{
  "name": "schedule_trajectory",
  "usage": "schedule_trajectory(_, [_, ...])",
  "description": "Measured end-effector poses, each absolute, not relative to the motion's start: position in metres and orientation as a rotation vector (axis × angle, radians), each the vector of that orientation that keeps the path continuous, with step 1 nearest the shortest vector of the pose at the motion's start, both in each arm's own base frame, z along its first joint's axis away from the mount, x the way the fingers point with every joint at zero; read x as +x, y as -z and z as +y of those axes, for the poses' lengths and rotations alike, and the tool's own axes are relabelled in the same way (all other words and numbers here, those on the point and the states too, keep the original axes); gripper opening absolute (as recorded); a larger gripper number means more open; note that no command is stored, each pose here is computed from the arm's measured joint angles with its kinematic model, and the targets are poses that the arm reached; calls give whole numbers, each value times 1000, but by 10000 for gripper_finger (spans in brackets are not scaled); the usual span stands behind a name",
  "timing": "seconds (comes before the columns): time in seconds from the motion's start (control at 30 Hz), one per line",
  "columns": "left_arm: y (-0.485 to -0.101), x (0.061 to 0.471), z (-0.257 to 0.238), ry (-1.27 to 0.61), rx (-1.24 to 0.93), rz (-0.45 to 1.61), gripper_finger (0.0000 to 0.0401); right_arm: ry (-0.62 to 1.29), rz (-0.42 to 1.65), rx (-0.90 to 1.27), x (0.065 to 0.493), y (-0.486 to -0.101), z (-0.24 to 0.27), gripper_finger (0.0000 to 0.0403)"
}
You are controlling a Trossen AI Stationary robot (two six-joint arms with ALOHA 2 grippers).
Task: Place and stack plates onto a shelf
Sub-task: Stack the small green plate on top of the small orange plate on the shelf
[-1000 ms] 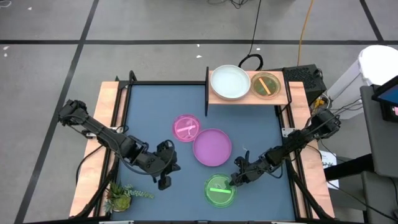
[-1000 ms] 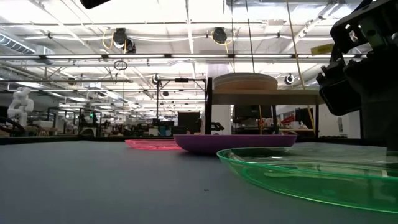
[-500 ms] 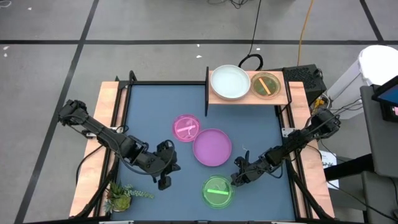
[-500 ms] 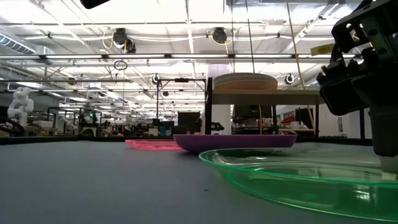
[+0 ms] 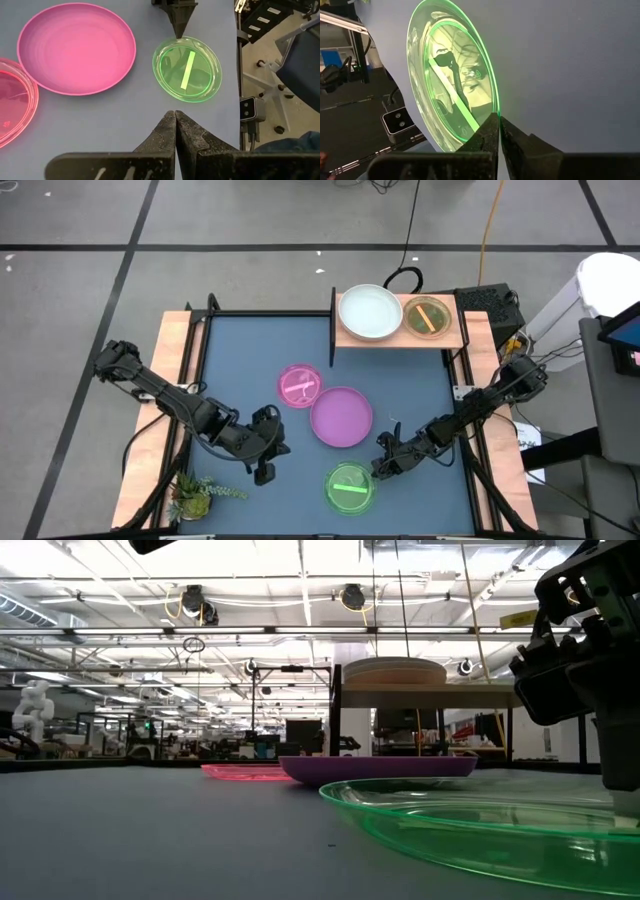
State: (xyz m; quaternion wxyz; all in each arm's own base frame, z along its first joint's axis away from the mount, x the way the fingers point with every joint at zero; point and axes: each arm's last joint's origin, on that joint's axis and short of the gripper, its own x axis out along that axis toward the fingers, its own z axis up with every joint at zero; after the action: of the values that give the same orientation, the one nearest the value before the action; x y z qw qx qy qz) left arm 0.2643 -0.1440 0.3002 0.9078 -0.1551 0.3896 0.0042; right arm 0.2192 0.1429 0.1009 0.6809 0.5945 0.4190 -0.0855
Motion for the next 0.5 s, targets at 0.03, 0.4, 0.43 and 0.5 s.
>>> schedule_trajectory(0.03, [-300,264,-144,-9,-320,804,1,192,940,1334,219,-101,143,1])
schedule_trajectory(0.4, [-300,264,-144,-8,-317,804,1,225,918,1357,220,-101,142,76])
schedule_trajectory(0.43, [-300,264,-144,-8,-317,804,1,228,916,1360,220,-101,142,88])
schedule_trajectory(0.5, [-300,264,-144,-9,-318,804,1,230,910,1360,220,-101,141,110])
